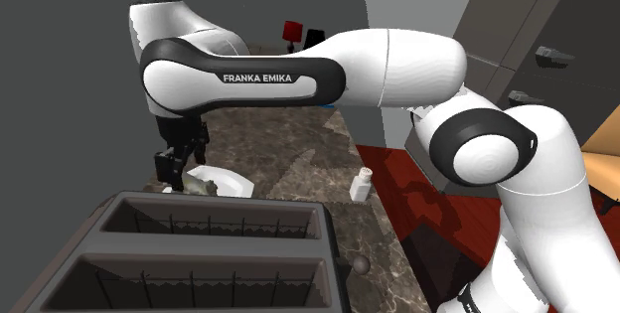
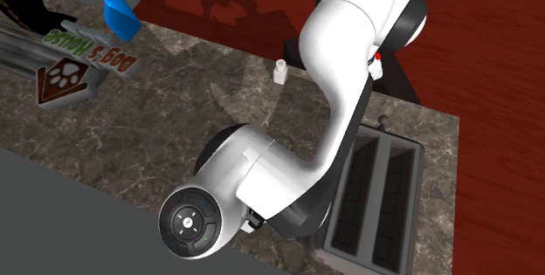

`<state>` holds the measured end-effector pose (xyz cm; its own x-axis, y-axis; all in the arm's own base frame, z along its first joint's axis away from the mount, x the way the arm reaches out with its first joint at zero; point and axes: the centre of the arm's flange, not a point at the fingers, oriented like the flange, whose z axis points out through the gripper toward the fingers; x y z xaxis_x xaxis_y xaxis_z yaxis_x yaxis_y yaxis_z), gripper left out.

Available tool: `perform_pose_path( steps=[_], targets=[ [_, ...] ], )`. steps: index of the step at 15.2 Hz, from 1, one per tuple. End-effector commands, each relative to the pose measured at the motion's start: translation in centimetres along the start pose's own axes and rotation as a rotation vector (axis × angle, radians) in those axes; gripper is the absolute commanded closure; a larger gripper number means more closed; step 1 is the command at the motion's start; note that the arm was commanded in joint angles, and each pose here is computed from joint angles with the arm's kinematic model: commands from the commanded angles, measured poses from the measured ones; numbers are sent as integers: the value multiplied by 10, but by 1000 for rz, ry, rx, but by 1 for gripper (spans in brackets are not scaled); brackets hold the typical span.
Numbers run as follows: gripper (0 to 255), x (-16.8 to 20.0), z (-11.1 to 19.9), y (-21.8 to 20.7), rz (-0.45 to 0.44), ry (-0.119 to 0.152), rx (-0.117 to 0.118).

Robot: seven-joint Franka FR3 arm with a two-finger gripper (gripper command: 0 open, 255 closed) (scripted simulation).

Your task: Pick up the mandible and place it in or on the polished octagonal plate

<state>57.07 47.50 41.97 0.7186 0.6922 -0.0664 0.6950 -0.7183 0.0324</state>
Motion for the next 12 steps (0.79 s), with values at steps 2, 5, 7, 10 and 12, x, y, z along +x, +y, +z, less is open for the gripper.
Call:
perform_pose_path(
  steps=[2,5,7,10,12],
  targets=[
    [0,2,15,2,2,8,7],
    [0,2,34,2,2,8,7],
    [0,2,34,2,2,8,7],
    [0,2,34,2,2,8,7],
    [0,2,34,2,2,8,7]
  ],
)
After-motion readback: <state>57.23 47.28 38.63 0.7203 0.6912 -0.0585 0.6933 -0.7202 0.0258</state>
